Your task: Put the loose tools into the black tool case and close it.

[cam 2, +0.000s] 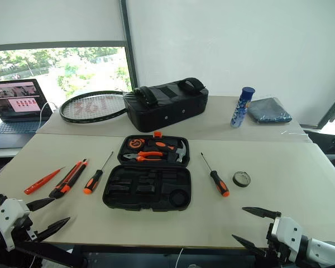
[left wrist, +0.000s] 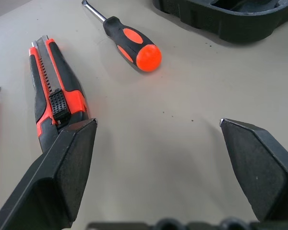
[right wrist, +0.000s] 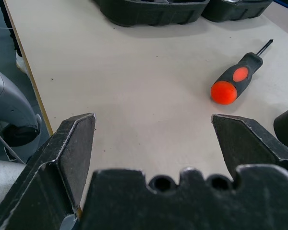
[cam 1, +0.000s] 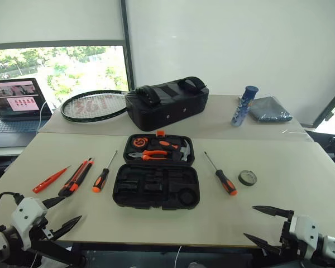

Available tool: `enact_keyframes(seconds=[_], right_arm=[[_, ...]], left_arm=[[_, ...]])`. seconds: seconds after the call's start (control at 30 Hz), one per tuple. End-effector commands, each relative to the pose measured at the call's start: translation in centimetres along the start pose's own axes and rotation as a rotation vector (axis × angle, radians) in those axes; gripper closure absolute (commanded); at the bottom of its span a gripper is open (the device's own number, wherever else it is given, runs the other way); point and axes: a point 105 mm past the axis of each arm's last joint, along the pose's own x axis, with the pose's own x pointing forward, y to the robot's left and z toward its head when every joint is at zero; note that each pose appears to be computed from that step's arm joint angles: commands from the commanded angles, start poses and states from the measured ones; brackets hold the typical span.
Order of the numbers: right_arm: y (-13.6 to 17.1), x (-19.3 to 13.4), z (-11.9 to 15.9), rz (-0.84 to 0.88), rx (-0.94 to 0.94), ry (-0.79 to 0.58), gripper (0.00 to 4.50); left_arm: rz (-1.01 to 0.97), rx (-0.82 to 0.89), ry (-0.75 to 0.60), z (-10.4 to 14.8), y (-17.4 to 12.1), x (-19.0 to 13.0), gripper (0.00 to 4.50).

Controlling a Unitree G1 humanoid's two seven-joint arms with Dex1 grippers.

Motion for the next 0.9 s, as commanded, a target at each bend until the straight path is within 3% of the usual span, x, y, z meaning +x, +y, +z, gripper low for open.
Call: enact_keyframes(seconds=[0.03,0.2,0.33,0.47,0.67,0.9], right_arm=[[-1.2,0.4,1.7,-0.054,-0.019,-0.094,0.02],[-2.2,2.1,6.2,-0.078,0.069,-0.328,0.02],[-2.2,3.0,9.3,-0.093,0.033,-0.442,0.02],[-1.4,3.7,10.6,-0.082,-0.022,-0.517,0.02],[-0.2,3.7,9.4,0.026,0.048,-0.490,0.02],[0.0,3.2,8.4,0.037,0.031,-0.456,0.02]], left_arm=[[0.022,-0.025,-0.025,1.2,0.7,-0.7,0.12],[0.137,-0.268,-0.019,1.2,2.3,-4.0,0.12],[0.285,-0.460,0.090,-1.7,2.5,-7.2,0.12],[0.280,-0.591,0.242,-3.4,1.1,-8.6,0.12],[0.162,-0.601,0.179,1.3,1.3,-4.7,0.12],[0.096,-0.567,0.279,5.8,1.7,1.4,0.12]])
